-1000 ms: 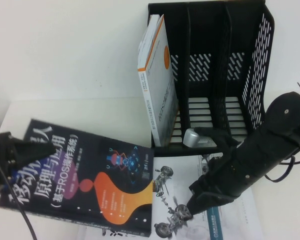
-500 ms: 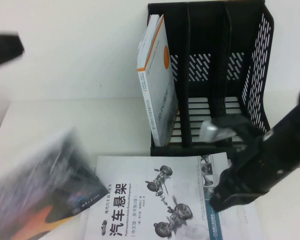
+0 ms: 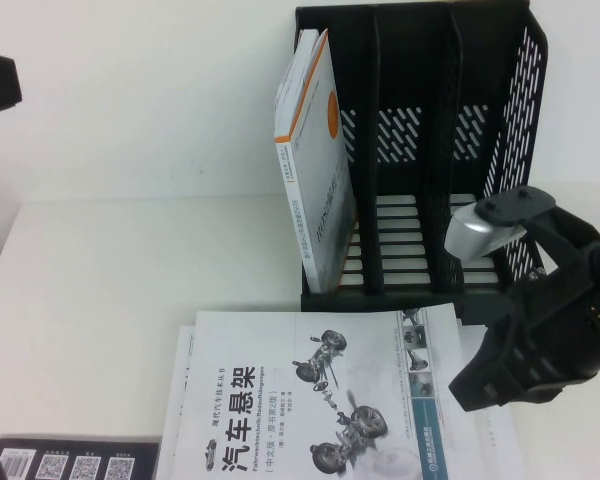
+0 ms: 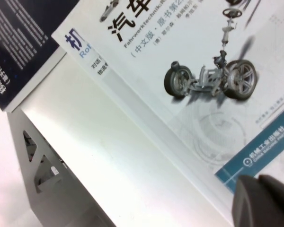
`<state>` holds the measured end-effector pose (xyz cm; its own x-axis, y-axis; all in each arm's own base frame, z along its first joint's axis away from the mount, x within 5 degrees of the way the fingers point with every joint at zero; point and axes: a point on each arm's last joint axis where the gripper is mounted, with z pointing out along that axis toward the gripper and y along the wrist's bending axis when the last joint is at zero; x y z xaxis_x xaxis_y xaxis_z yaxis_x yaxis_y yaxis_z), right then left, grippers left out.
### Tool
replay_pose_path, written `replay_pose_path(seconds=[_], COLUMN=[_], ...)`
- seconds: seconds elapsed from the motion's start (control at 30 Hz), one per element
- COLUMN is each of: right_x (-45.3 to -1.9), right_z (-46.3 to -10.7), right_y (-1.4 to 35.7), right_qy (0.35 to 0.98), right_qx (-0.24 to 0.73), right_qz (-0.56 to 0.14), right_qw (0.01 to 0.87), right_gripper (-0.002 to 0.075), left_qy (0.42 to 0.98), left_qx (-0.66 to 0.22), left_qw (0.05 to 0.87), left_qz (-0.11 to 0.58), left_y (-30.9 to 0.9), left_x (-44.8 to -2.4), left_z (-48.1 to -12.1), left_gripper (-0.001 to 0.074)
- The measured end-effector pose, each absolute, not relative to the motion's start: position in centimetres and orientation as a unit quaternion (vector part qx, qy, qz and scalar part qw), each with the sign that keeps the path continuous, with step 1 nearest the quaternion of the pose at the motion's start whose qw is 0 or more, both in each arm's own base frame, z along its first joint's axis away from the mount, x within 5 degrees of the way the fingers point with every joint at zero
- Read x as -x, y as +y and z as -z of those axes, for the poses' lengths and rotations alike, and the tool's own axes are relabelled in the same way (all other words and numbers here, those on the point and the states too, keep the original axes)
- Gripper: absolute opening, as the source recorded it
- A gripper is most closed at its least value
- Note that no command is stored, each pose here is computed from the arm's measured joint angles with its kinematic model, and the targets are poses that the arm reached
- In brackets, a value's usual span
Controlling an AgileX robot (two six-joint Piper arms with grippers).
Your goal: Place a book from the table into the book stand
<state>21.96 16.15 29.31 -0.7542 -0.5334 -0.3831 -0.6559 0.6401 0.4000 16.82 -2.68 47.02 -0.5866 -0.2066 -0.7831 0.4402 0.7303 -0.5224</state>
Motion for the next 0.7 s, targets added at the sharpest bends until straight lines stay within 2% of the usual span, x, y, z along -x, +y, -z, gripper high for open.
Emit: replay_pose_path(seconds=[0.2, 0.33, 0.53, 0.7], right_x=[-21.9, -21.6, -19.9, -17.1], right_z=[-29.2, -29.3, -31.5, -35.0], right_y=[16.0, 15.2, 12.5, 9.9], right_qy=[0.901, 0.912, 0.934, 0.931], right_qx=[0.335, 0.331, 0.304, 0.278], right_qz=[-0.254, -0.221, -0.137, -0.097], right_qw=[0.108, 0.098, 0.129, 0.216], right_gripper=[0.0004, 0.0004, 0.0004, 0.0004], left_qy=[0.815, 0.814, 0.824, 0.797], left_qx=[-0.074, -0.091, -0.124, -0.111], left_qw=[0.450, 0.459, 0.504, 0.577], left_qz=[0.358, 0.345, 0.228, 0.144], left_y=[-2.7, -2.7, -2.5, -2.8], left_x=[-16.8, -16.6, -13.9, -9.6], left_z=[-47.1, -47.1, -47.3, -46.7], left_gripper=[0.0001, 0.0001, 0.0000, 0.0000])
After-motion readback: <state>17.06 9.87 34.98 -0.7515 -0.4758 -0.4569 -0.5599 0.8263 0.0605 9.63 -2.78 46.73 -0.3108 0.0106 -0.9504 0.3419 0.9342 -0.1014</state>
